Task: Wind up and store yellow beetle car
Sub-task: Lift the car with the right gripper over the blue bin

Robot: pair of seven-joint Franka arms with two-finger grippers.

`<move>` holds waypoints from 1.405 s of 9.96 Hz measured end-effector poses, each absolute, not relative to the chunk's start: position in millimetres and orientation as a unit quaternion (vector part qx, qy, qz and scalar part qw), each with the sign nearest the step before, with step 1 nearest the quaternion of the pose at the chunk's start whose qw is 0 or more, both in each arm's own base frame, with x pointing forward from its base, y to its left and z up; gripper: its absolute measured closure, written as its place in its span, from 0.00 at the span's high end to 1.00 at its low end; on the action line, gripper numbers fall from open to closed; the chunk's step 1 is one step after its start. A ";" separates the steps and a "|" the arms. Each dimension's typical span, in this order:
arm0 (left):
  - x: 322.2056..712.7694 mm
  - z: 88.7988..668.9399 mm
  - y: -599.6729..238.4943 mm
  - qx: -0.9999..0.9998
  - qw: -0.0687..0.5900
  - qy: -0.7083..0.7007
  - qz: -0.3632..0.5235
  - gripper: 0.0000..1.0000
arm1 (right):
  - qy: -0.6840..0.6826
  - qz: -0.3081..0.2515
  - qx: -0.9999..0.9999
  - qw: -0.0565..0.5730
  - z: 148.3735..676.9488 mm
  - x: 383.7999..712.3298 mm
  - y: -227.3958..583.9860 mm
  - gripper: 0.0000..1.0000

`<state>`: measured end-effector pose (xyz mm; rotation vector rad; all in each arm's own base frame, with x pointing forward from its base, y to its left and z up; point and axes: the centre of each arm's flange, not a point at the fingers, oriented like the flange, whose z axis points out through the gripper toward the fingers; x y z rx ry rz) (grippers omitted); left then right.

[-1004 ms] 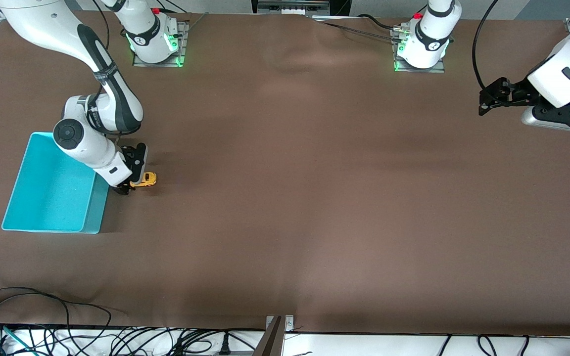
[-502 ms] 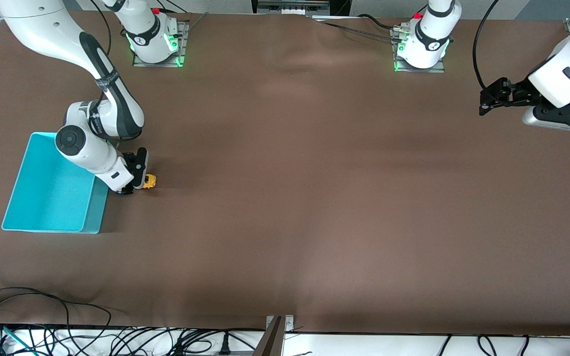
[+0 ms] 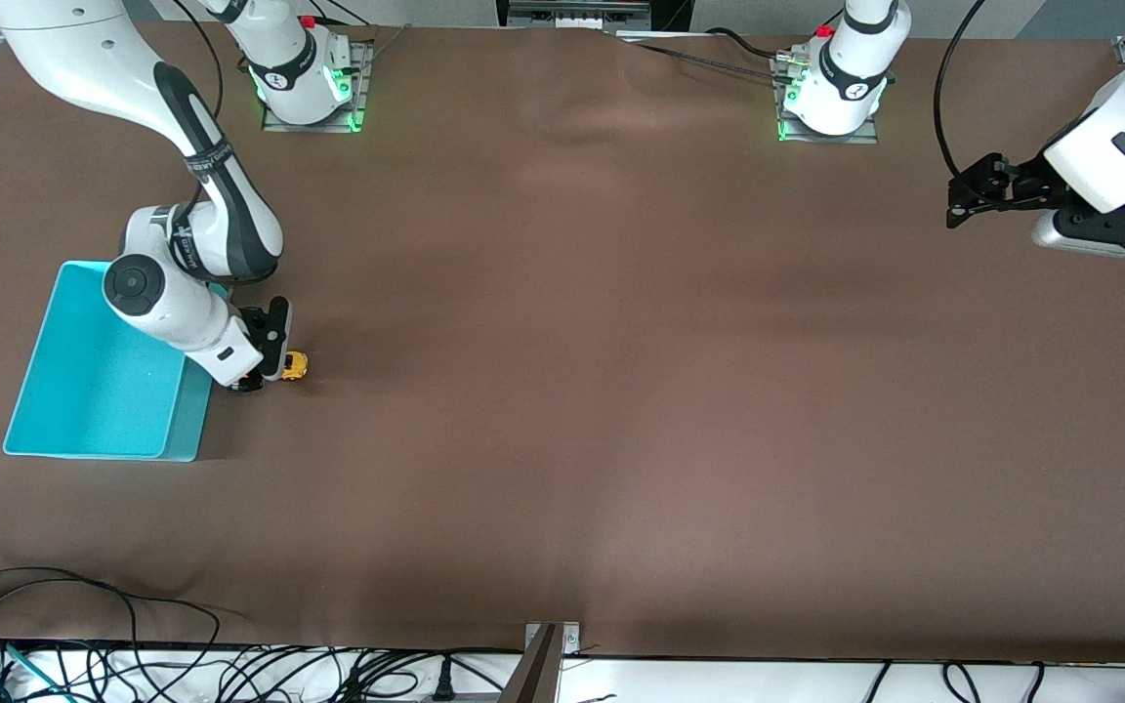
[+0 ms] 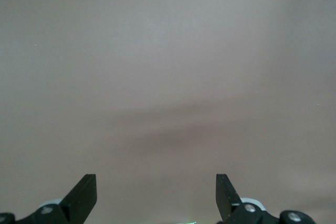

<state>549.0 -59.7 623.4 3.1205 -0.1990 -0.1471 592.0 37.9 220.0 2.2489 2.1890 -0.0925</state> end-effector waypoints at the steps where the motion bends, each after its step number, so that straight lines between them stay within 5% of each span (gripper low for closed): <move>1: 549.0 623.5 -59.3 0.997 0.006 -0.063 -0.047 1.00 | 0.695 -0.041 0.717 -0.006 235.5 602.6 38.3 0.45; 7: 548.9 623.6 -59.1 0.997 0.006 -0.063 -0.047 1.00 | 0.677 -0.126 0.723 -0.059 333.3 635.9 24.3 0.45; 14: 548.9 623.6 -59.1 0.997 0.006 -0.063 -0.047 1.00 | 0.693 -0.163 0.699 -0.073 337.5 626.3 -91.9 0.45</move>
